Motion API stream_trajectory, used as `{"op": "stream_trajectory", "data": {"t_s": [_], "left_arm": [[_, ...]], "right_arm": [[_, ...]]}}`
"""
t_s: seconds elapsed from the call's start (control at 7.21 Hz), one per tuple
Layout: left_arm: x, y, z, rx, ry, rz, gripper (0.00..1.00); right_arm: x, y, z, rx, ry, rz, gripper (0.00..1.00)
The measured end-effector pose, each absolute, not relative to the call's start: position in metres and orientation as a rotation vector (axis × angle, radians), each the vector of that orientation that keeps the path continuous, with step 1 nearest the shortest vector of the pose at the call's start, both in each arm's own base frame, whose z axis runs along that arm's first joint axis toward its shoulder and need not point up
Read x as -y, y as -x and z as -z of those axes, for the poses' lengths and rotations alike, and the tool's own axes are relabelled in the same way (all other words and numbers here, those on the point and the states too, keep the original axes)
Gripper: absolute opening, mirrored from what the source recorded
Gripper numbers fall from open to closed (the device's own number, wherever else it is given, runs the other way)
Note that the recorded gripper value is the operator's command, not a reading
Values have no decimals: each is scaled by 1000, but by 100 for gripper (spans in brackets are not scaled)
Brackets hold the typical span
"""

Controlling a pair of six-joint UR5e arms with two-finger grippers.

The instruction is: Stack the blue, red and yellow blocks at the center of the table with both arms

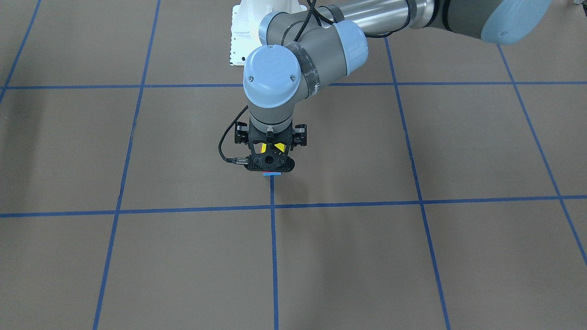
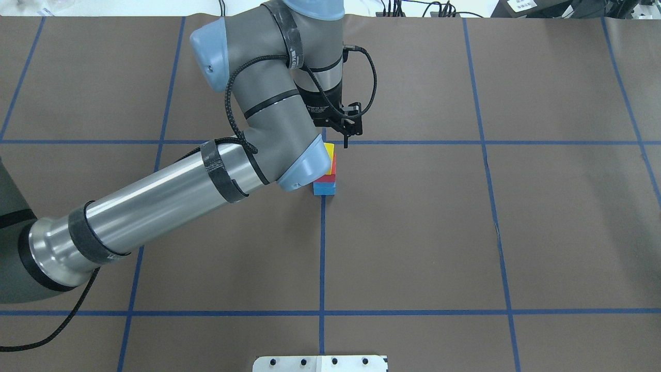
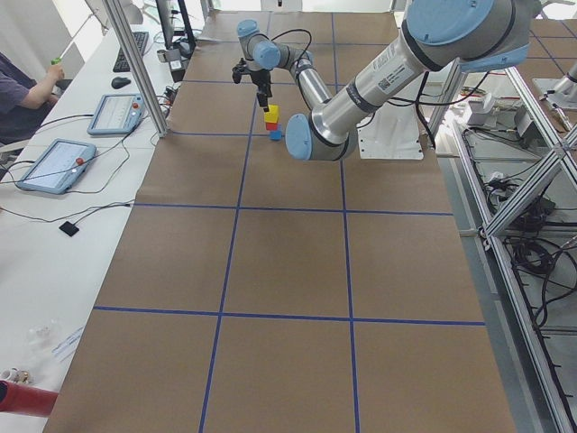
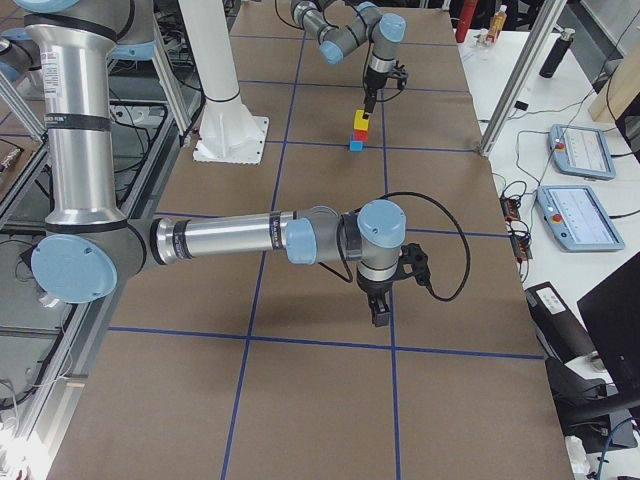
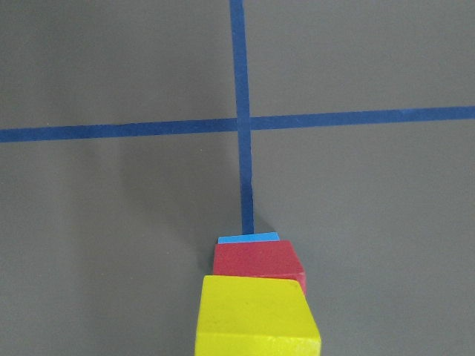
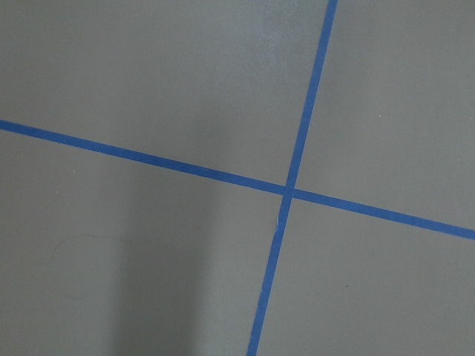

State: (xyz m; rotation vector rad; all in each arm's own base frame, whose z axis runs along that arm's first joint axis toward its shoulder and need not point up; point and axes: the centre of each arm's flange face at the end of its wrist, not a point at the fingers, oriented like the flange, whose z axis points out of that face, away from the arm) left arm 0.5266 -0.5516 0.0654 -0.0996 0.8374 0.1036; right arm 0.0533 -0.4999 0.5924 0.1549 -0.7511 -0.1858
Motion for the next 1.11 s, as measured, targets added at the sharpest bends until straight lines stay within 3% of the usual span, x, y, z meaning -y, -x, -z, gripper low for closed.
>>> {"op": "stream_trajectory", "data": {"t_s": [0.28, 0.56, 1.11], "left_arm": [[523, -427, -72, -833, 25, -136, 100], [483, -287, -185, -795, -84, -153, 100], [528, -44, -419, -603, -151, -310, 100]], "right_arm": [[493, -58, -596, 749, -157, 176, 100], [488, -60, -603, 751, -149, 168, 100], [482, -61, -611, 747, -133, 154, 100]]}}
